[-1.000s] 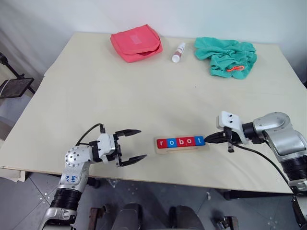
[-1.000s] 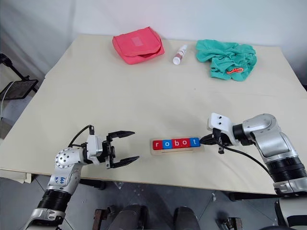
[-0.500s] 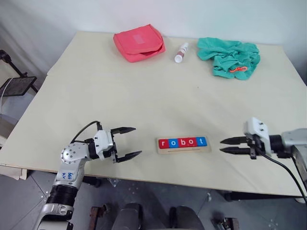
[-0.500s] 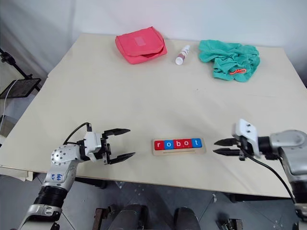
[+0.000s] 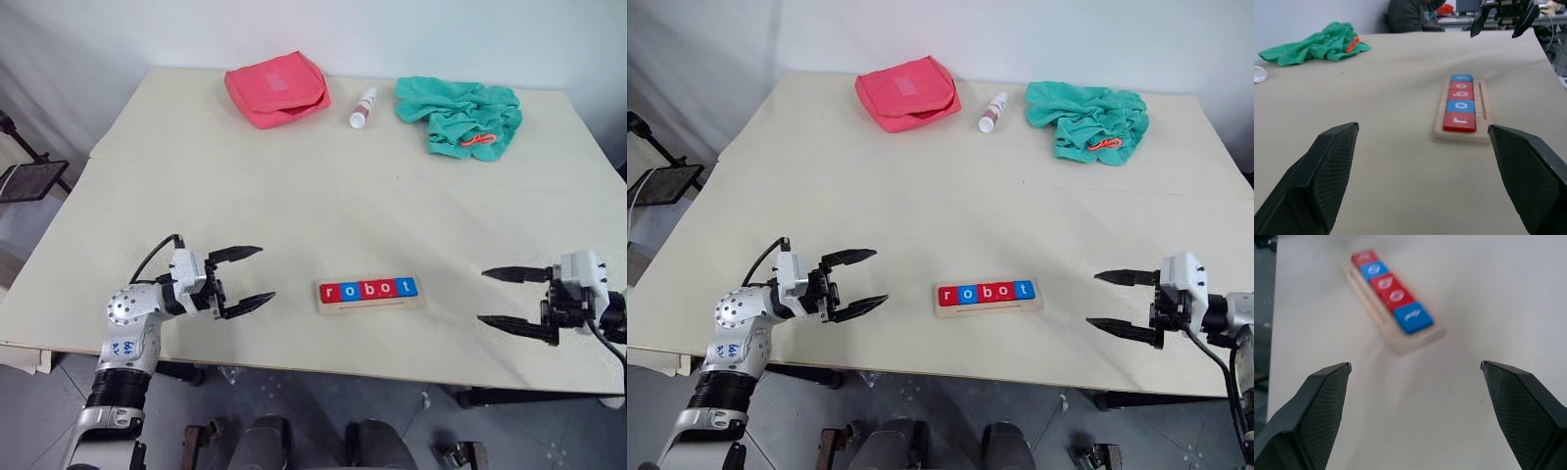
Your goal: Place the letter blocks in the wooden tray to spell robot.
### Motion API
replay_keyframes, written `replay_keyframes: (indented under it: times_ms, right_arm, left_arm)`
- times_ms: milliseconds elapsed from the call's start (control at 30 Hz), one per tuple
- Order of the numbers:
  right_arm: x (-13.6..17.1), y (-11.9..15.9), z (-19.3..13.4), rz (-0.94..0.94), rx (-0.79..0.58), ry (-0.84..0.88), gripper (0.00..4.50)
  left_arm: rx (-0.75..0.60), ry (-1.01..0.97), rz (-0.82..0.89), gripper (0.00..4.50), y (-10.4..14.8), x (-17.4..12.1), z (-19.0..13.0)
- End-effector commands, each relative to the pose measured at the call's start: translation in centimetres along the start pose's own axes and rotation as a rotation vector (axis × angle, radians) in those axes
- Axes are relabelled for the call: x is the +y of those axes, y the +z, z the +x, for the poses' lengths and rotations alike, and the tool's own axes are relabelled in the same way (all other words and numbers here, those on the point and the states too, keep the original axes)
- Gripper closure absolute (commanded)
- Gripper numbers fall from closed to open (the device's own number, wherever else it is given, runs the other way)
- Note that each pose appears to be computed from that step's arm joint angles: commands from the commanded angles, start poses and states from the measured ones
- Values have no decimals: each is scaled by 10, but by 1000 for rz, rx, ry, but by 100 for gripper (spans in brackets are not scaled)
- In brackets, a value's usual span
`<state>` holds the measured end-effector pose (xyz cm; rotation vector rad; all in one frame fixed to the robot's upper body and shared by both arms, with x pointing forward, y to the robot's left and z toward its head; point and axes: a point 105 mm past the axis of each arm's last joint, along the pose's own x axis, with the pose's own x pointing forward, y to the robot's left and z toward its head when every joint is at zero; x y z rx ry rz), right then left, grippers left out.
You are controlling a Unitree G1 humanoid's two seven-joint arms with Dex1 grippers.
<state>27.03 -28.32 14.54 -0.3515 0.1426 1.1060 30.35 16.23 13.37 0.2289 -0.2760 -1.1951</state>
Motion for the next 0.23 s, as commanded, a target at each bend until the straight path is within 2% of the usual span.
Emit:
replay_keyframes:
  times_ms: [33, 233]
  right_arm:
    - [4, 2, -8, 5, -49, 43, 5]
    - [1, -3, -15, 14, -17, 38, 5]
  left_arm:
    - [-26, -18, -8, 0, 8, 0, -6]
    - [-17, -57, 14, 0, 8, 0, -5]
